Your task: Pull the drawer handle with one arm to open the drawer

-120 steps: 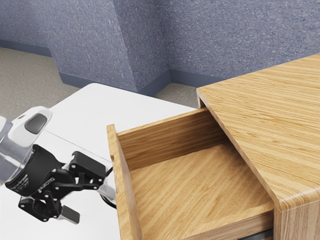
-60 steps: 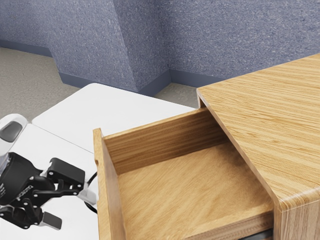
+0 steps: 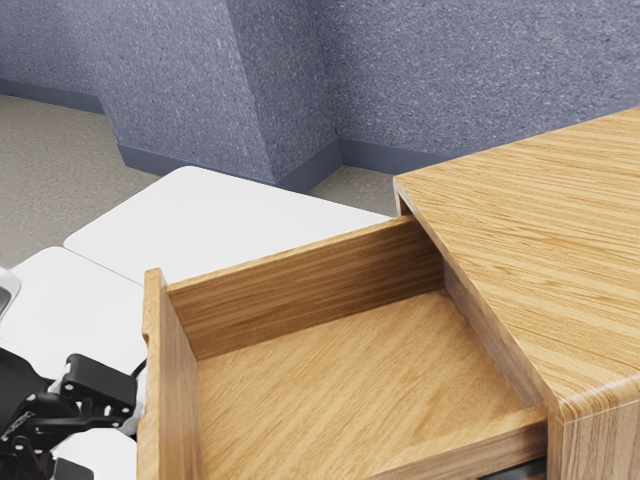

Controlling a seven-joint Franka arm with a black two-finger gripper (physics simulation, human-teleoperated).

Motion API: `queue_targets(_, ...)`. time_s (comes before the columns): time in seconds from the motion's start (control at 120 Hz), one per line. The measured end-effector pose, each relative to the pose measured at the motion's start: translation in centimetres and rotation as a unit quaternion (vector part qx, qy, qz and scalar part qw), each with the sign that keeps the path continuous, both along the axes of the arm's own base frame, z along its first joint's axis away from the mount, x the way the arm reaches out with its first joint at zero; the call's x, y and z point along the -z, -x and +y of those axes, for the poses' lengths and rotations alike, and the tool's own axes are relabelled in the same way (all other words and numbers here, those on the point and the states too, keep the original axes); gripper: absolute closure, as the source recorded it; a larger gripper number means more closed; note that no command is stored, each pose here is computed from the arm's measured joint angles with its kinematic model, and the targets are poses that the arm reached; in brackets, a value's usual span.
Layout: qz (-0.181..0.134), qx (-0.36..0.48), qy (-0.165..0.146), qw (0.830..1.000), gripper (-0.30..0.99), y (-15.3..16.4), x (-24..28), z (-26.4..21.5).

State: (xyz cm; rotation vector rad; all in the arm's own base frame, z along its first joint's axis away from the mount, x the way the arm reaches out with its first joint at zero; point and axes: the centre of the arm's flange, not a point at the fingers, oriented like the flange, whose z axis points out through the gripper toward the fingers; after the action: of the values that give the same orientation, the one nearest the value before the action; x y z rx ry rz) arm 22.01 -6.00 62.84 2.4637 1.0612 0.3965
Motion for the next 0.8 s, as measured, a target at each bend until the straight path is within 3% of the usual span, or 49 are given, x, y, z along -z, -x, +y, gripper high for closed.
queue_targets(0.3,-0.007,-0.006,-0.002,1.0,0.01,2.6,-0.5,0.4)
queue_targets(0.342,-0.026,-0.001,-0.002,1.0,0.01,3.6,-2.5,0.4)
queue_targets(0.425,-0.108,-0.004,-0.015,0.994,0.01,7.5,-11.8,1.2)
queue_targets(0.467,-0.127,-0.015,-0.027,0.991,0.01,7.1,-16.5,2.0)
queue_targets(0.5,-0.118,-0.029,-0.035,0.992,0.01,3.9,-19.6,3.4)
queue_targets(0.542,-0.089,-0.04,-0.049,0.994,0.01,-2.7,-21.8,5.1)
queue_targets(0.592,-0.026,-0.022,-0.08,0.996,0.01,-13.1,-21.0,5.2)
queue_targets(0.625,0.014,-0.006,-0.091,0.996,0.01,-18.1,-19.3,5.3)
queue_targets(0.683,0.066,0.007,-0.106,0.992,0.0,-23.0,-16.8,5.5)
queue_targets(0.733,0.122,0.008,-0.094,0.988,0.0,-27.1,-12.8,7.6)
queue_targets(0.8,0.167,-0.007,-0.088,0.982,0.0,-29.2,-9.8,9.7)
